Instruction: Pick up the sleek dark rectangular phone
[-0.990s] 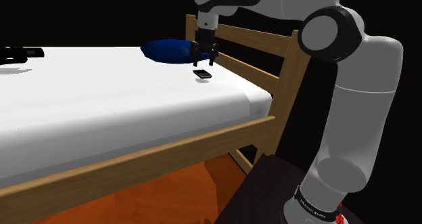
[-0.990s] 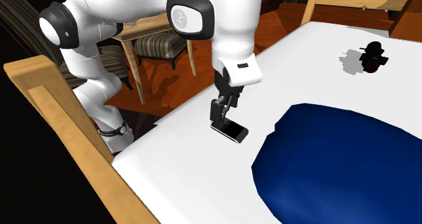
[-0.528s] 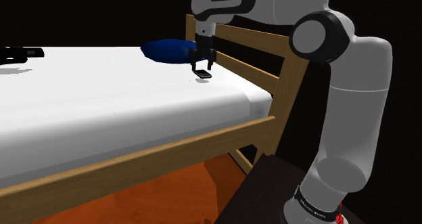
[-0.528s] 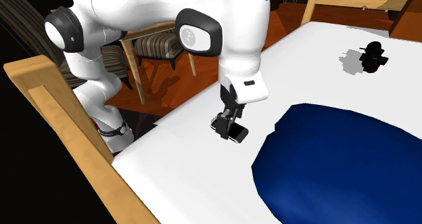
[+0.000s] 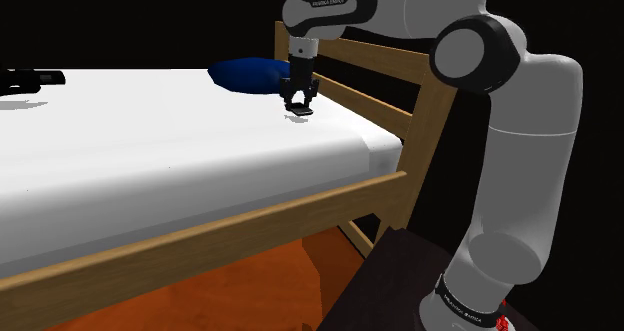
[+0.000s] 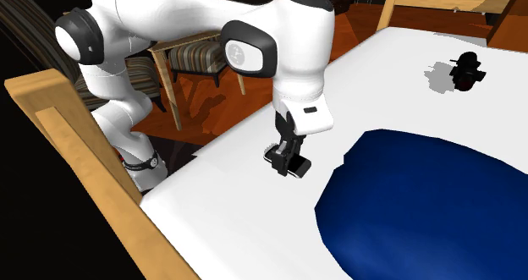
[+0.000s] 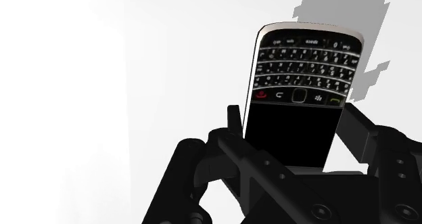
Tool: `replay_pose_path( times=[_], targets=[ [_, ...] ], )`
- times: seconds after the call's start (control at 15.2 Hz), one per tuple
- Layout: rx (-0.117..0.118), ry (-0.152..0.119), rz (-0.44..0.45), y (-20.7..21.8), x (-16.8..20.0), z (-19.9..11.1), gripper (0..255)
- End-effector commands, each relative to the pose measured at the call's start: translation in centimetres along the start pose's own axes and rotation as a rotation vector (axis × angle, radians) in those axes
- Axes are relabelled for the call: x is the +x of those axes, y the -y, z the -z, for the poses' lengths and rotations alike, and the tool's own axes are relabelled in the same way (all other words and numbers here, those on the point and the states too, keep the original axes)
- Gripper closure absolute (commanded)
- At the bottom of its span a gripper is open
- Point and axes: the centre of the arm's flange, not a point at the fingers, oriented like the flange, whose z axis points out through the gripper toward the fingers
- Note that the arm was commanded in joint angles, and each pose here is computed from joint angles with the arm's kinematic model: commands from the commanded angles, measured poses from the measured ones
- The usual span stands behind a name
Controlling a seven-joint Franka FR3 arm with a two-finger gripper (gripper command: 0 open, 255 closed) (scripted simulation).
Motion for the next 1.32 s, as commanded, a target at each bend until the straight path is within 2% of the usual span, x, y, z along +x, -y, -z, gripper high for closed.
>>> replay_pose_path(
  times=[0.0,0.26,1.25],
  targets=[
    [0.0,0.003,0.0,0.0,0.0,-0.2,255],
    [0.0,0.003,0.0,-0.1,0.1,-0.1,255],
    [0.0,0.003,0.0,0.3,-0.1,7.8,255]
  ],
)
